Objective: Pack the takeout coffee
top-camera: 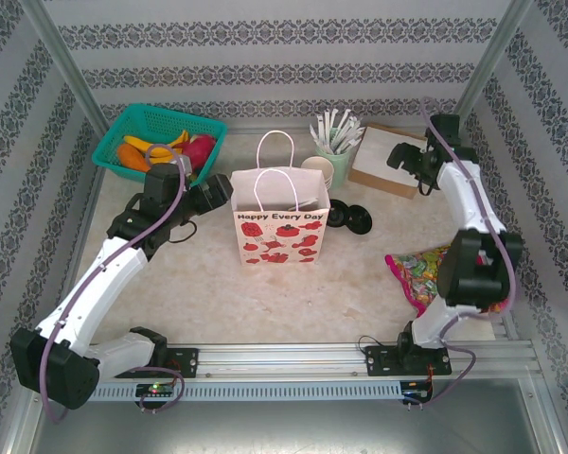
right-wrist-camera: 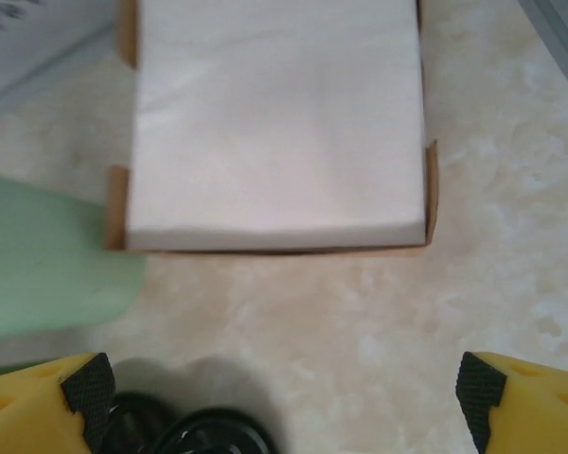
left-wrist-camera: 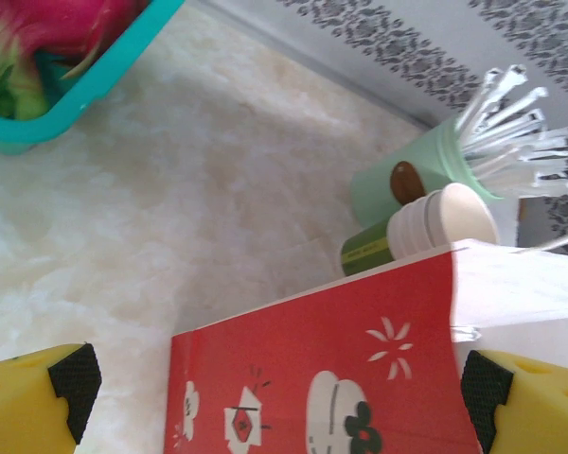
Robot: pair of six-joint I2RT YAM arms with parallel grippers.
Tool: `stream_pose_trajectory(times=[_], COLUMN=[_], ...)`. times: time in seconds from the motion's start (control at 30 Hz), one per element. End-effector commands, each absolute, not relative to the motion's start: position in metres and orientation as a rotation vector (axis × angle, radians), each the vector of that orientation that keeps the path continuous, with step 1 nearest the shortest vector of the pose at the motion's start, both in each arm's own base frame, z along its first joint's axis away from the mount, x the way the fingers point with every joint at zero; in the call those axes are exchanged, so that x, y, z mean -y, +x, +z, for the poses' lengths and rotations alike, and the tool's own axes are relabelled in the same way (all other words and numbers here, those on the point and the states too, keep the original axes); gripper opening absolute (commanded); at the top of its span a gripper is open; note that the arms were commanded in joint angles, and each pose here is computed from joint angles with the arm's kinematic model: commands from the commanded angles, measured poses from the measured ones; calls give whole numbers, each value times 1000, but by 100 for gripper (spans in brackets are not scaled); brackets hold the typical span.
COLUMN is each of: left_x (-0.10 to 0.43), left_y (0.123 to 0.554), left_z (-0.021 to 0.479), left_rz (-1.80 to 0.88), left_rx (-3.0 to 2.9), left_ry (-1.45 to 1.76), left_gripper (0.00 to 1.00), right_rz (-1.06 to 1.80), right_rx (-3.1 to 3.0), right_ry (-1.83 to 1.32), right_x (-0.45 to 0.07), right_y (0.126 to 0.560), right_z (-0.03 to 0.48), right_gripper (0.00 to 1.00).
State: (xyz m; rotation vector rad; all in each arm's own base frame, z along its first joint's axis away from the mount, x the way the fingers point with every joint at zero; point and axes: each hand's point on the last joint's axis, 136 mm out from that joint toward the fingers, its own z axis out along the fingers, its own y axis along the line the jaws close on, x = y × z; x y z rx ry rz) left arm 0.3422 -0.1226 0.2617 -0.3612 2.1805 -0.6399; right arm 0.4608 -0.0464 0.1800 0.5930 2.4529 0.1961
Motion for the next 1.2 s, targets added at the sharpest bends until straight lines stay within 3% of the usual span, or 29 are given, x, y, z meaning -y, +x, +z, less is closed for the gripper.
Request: stream_pose_trajectory(times=[0.0,0.47,0.97,1.17], left_x=[129,125,126,125], left_y=[346,342,343,342], left_z=[289,292,292,289], left_rz=[-688,-679,-683,-680], left_rx=[-2088,-2070,-2071,-2078], left_ry=[-256,-271,-272,-272], left_gripper=[100,100,100,100], right_rz=[183,57,7,-62], right_rx=[-2497,-2701,-2829,-2845], right_ry=[567,531,508,574], right_x=[47,60,41,48], right_y=[486,563,553,546], right_z=[174,90,57,53], right_gripper=[95,94,89,76])
